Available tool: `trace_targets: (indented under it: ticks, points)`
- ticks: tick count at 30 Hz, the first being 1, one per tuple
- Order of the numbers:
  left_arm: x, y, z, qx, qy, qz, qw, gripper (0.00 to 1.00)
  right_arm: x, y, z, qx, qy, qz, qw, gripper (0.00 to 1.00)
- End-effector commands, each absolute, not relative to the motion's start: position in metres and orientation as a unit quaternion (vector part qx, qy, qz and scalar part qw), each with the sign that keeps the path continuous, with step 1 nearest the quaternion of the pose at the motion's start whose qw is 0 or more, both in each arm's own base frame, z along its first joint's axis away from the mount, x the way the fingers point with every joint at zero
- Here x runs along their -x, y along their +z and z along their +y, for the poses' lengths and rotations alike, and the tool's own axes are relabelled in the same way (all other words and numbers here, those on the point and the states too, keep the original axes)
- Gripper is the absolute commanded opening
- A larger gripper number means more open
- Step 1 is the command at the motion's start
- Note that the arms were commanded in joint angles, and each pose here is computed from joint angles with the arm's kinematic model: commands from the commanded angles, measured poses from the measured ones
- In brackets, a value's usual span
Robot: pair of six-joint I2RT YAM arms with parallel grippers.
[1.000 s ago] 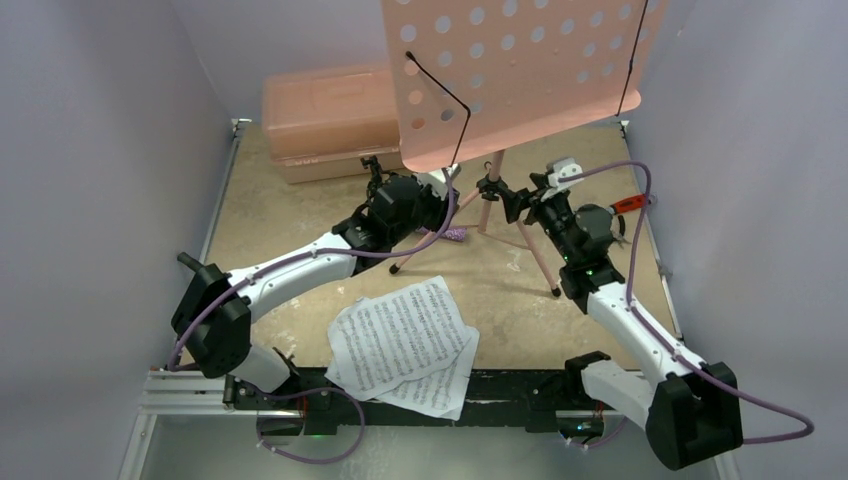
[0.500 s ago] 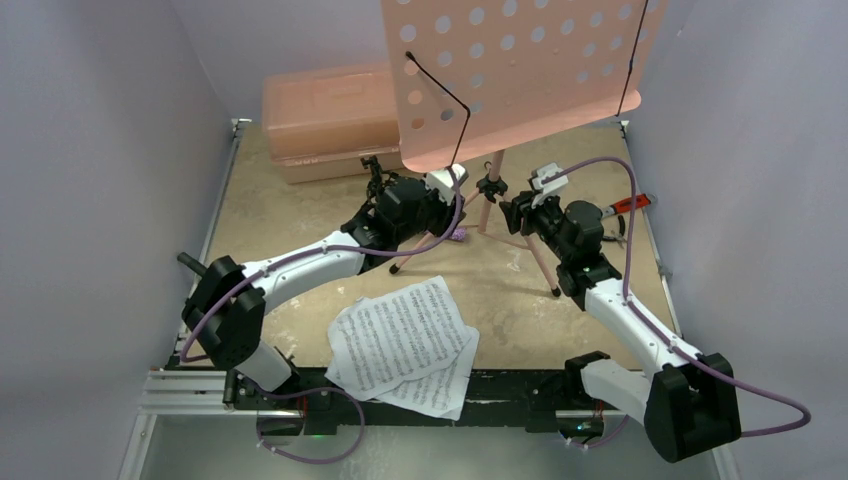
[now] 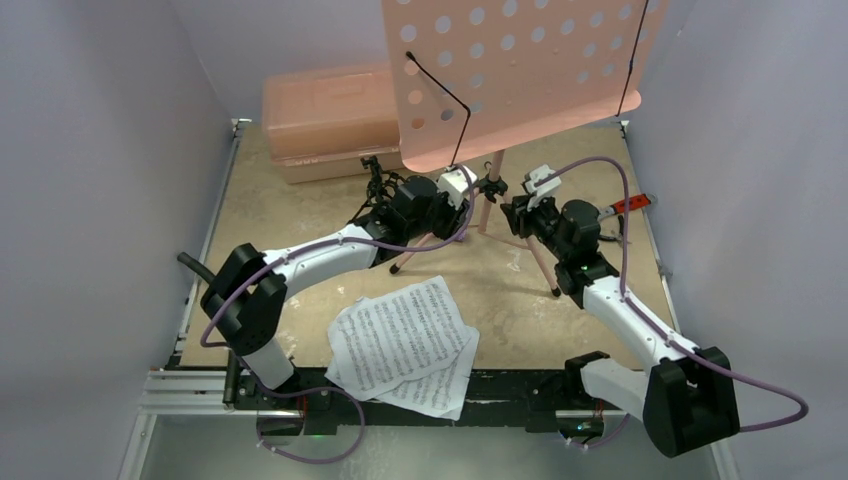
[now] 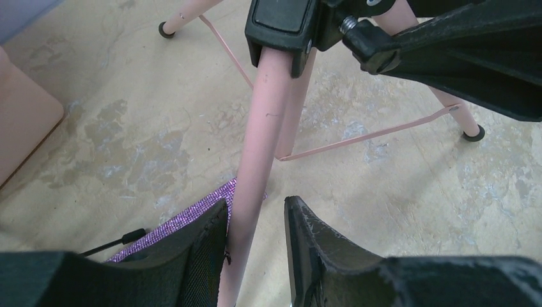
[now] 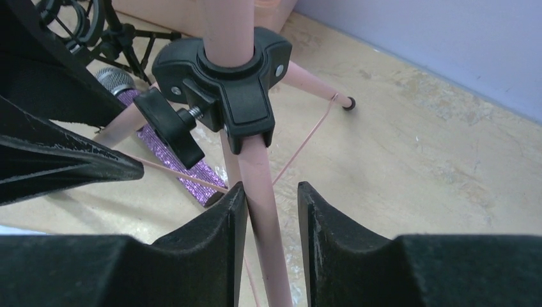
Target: Set up the instrument practice props
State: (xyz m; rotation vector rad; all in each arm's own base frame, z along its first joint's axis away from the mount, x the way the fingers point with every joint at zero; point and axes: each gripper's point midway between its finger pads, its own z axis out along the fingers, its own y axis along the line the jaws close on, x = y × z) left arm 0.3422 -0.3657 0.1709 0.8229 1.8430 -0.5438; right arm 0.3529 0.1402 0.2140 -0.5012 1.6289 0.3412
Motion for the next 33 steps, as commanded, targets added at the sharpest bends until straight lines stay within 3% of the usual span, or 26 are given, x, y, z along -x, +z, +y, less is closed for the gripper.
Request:
trace_targets:
  ticks: [1,10,20,22,33]
  points:
    - [-0.349,0.188,-0.376,-0.355,-0.236,0.744,0.515,0.36,-0.356,0.218,0.143,0.240,0.144,0.709,0.647,0.36]
    - [-0.352,0.181,-0.378,-0.368,-0.225,0.742,0.513,0.25,-0.352,0.216,0.144,0.253,0.144,0.708,0.643,0.24]
    - [-0.357,0.177,-0.382,-0.370,-0.223,0.743,0.512,0.01,-0.345,0.212,0.146,0.270,0.151,0.712,0.630,0.04]
    - [-0.357,0.177,-0.382,-0.372,-0.221,0.742,0.512,0.00,-0.344,0.212,0.147,0.272,0.153,0.712,0.629,0.00]
    - [-0.369,0.175,-0.385,-0.378,-0.201,0.740,0.518,0.00,-0.336,0.216,0.148,0.258,0.170,0.711,0.632,0.00]
